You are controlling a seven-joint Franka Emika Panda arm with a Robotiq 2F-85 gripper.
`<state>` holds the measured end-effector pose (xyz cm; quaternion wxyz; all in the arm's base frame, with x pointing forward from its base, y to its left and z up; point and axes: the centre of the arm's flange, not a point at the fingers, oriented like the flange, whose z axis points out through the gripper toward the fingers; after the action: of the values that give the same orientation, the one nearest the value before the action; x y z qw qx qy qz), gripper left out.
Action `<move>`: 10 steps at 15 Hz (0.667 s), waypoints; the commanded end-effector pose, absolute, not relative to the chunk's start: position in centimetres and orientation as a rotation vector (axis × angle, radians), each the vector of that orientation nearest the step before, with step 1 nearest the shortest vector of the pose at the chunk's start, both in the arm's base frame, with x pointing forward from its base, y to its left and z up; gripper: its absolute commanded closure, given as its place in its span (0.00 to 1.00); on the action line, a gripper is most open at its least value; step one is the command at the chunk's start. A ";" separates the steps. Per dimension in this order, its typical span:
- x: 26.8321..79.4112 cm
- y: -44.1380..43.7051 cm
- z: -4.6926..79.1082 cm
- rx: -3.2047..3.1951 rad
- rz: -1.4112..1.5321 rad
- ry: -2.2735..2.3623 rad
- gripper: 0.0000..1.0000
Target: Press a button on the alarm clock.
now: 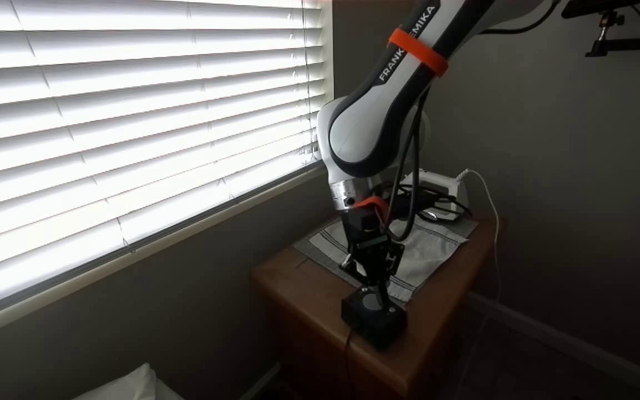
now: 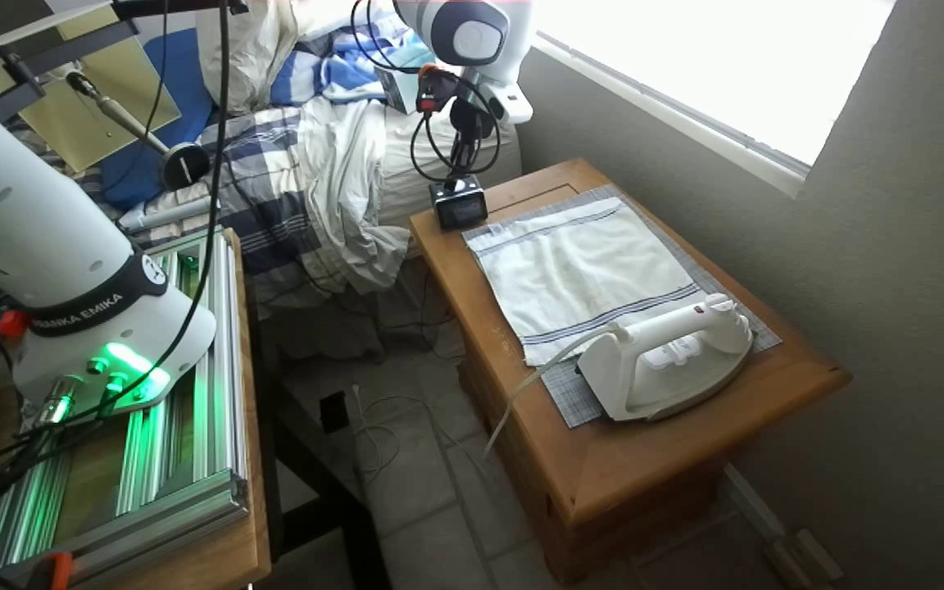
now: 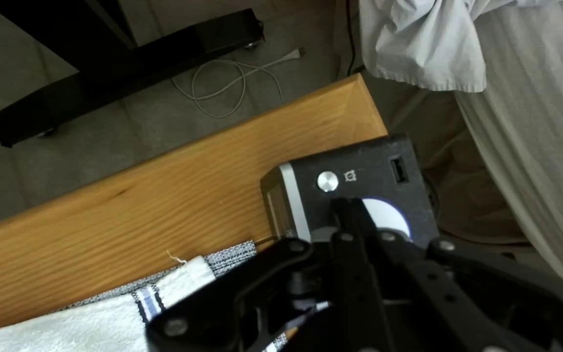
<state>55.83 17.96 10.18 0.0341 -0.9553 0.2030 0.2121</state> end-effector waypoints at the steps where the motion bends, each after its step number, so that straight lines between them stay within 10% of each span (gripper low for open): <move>1: 56.0 18.5 9.7 -2.903 0.726 0.624 1.00; 10: 55.9 20.5 9.1 -2.924 0.738 0.514 1.00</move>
<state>54.90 19.63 9.42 0.0311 -0.9524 0.1807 0.2437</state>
